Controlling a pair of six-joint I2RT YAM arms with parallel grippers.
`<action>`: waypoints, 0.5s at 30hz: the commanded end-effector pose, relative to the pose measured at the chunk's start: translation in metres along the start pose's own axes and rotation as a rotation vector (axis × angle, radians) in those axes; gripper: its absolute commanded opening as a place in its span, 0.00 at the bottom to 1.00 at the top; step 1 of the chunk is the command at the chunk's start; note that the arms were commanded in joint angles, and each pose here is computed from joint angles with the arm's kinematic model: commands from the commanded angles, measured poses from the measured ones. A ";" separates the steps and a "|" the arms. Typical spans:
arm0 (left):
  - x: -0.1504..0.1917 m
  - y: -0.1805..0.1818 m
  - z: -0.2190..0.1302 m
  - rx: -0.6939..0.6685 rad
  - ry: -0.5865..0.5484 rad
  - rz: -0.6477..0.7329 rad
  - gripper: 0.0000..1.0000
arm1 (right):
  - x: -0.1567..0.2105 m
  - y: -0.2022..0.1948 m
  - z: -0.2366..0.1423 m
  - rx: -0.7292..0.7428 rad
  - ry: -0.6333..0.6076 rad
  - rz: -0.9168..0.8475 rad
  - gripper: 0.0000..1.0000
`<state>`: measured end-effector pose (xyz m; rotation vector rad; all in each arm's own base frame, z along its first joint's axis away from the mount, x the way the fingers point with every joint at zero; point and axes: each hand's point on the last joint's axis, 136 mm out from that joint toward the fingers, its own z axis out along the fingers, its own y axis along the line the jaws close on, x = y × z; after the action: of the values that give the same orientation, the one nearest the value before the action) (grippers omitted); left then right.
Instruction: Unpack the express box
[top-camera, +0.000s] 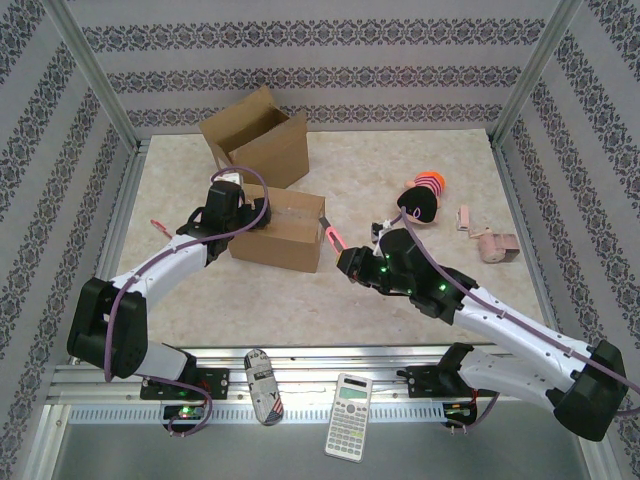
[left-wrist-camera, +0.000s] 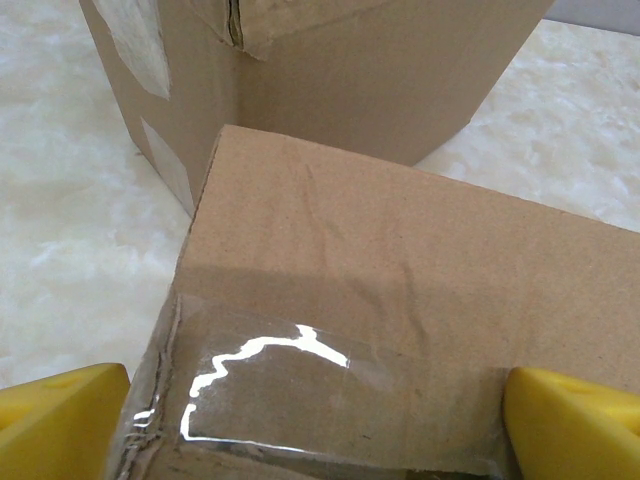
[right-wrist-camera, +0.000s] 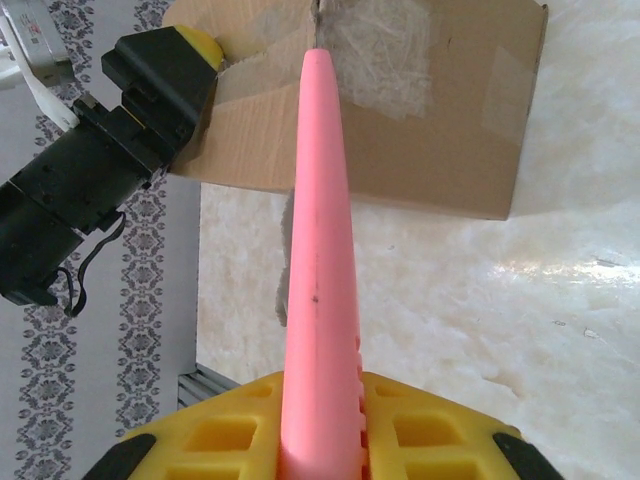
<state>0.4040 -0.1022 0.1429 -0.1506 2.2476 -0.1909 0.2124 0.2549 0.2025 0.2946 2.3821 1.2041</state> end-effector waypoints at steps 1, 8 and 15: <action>0.124 0.051 0.009 -0.176 0.417 0.094 0.95 | 0.034 -0.013 -0.001 0.037 0.134 0.008 0.00; 0.124 0.051 0.009 -0.176 0.417 0.094 0.95 | 0.041 -0.012 0.003 0.027 0.148 0.008 0.00; 0.124 0.051 0.009 -0.176 0.419 0.094 0.95 | 0.048 -0.010 0.005 0.019 0.161 0.004 0.00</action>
<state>0.4041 -0.1022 0.1426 -0.1501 2.2483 -0.1904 0.2028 0.2610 0.1987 0.2882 2.3949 1.2117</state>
